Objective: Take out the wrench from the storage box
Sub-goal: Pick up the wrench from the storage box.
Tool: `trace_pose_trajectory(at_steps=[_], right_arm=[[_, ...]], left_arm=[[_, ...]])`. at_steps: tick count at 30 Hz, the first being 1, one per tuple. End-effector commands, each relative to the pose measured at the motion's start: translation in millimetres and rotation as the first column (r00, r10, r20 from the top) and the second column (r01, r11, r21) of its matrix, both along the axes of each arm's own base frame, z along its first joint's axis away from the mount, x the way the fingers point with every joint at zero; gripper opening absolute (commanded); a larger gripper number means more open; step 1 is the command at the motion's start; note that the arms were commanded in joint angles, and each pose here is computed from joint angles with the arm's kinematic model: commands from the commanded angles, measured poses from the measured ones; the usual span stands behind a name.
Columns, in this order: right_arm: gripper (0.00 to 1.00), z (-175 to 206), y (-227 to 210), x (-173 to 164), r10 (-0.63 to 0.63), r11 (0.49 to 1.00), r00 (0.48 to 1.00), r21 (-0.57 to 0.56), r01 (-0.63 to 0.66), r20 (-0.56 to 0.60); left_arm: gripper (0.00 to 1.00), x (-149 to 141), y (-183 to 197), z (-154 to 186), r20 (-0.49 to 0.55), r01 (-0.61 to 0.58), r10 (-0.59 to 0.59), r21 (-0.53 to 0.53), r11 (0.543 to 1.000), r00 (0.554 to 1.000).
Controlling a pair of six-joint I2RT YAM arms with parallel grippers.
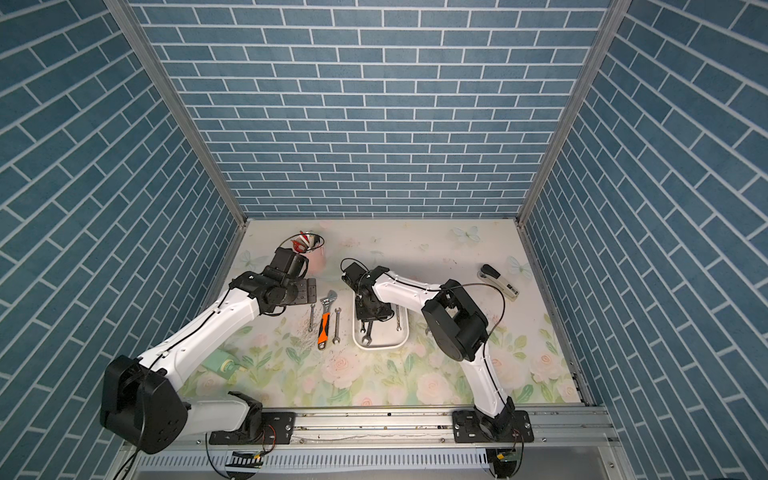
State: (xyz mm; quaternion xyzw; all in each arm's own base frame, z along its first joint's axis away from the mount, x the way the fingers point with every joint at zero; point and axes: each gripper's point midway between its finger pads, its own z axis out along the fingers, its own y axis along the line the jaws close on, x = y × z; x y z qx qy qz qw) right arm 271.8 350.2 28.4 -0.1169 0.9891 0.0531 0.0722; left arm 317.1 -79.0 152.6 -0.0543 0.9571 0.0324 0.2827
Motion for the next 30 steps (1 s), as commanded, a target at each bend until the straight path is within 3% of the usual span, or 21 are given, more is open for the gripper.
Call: trace_pose_trajectory(at_steps=[1, 5, 13, 25, 30], right_arm=[[0.25, -9.3, -8.8, -8.1, 0.024, 0.999, 0.999, -0.045, -0.025, -0.022], [0.20, -7.1, -12.4, -6.4, 0.047, 0.997, 0.999, -0.055, -0.048, -0.018], [0.18, -2.5, -28.3, -4.3, 0.085, 0.994, 0.996, -0.064, -0.087, -0.030], [0.27, 8.3, -55.7, -4.4, 0.071, 0.989, 0.996, -0.122, -0.077, -0.052], [0.36, 7.7, -47.2, -3.7, 0.029, 0.997, 0.998, -0.073, -0.033, -0.054]], left_arm=[[0.97, 1.8, 3.6, -0.6, 0.003, -0.008, 0.008, 0.019, 1.000, 1.000], [0.97, 1.8, 3.4, 0.3, 0.003, -0.007, 0.007, 0.019, 1.000, 1.000], [0.97, 1.7, 5.0, 2.7, 0.004, -0.007, 0.007, 0.028, 1.000, 1.000], [0.97, 0.6, 4.8, 0.5, -0.003, -0.006, 0.006, 0.028, 1.000, 1.000], [0.97, 0.3, 3.5, -1.4, -0.005, -0.003, 0.003, 0.020, 1.000, 1.000]])
